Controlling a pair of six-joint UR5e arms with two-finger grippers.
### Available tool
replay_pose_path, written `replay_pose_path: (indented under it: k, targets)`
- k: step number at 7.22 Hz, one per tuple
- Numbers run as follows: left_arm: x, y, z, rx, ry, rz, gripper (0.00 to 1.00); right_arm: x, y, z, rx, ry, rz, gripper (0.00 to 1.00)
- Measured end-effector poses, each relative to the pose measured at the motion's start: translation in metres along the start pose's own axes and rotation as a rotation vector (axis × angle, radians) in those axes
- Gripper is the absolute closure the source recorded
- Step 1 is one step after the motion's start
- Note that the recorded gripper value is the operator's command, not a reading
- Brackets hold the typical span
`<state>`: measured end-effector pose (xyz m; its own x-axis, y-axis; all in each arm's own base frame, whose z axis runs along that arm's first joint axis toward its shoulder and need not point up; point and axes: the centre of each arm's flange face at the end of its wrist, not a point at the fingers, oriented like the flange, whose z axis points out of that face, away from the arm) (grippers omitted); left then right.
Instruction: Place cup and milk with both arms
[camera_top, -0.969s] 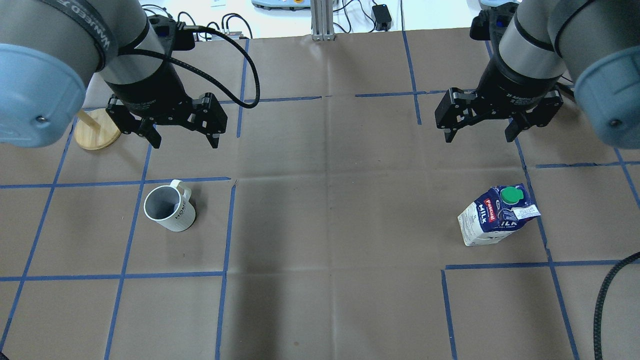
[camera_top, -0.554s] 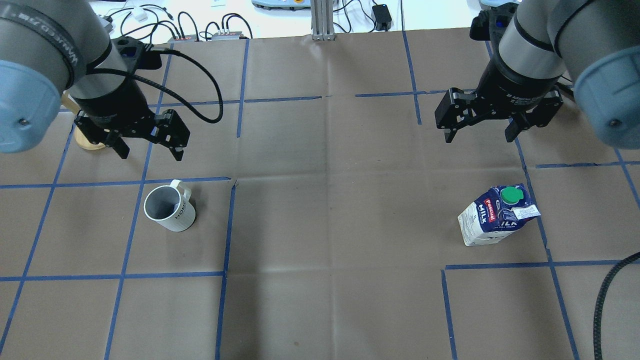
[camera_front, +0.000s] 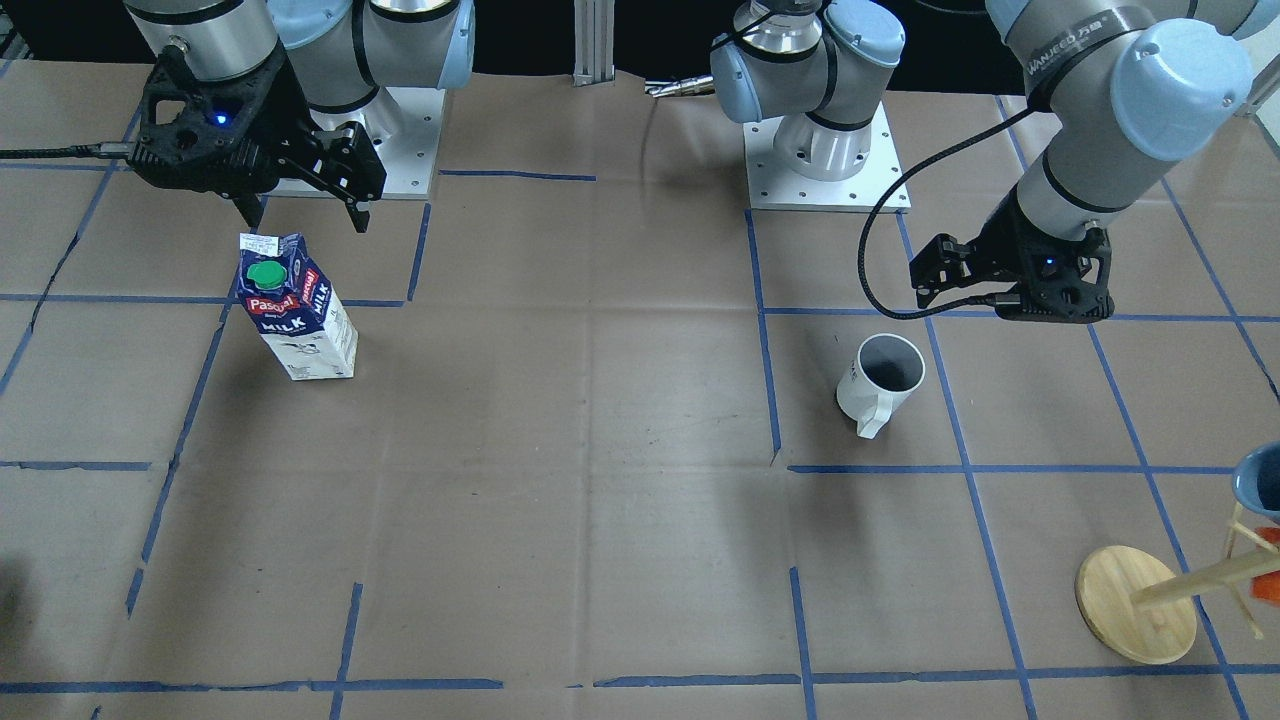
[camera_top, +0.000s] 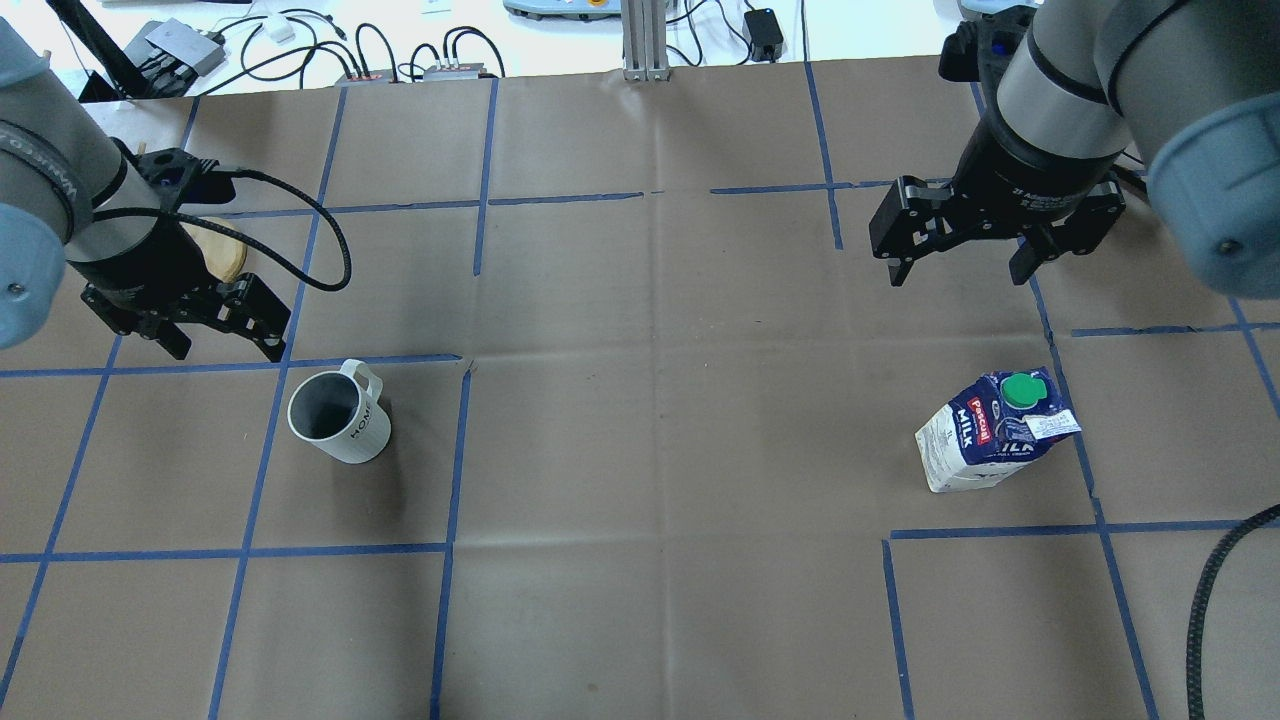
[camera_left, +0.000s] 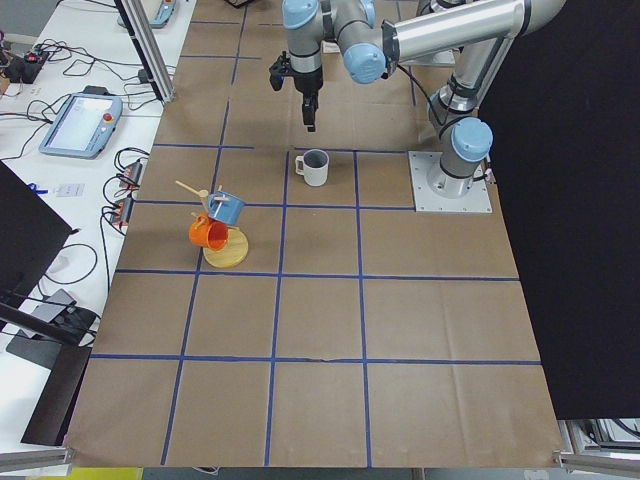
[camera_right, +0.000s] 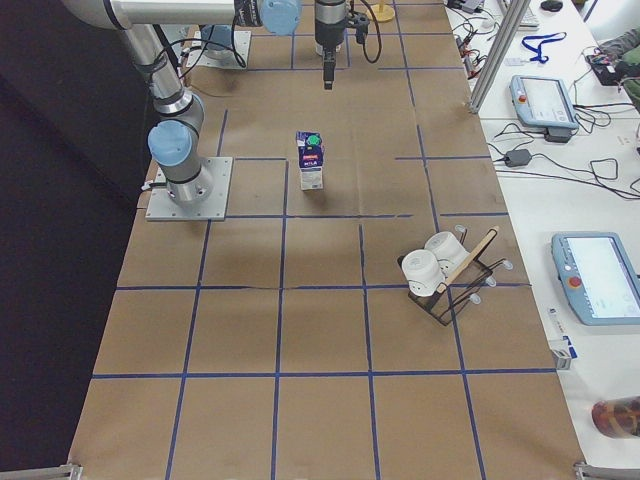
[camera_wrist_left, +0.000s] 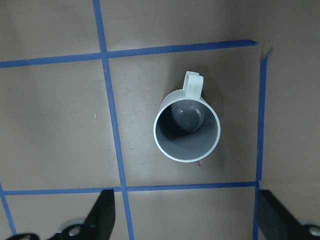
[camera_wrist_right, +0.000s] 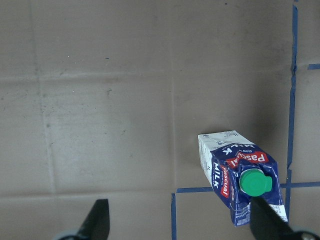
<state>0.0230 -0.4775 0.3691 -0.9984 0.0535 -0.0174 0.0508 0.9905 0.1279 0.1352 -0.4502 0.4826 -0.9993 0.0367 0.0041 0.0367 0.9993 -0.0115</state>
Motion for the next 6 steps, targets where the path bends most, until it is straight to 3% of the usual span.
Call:
replay_pose_path:
  k: [3,6]
  targets:
    - [-0.015,0.005,0.057,-0.026,0.019,-0.025,0.01,0.000,0.000,0.000,0.000,0.000,0.000,0.00]
    - [-0.018,-0.007,0.088,-0.039,0.039,-0.031,0.06,0.000,0.000,0.000,0.000,0.000,0.000,0.00]
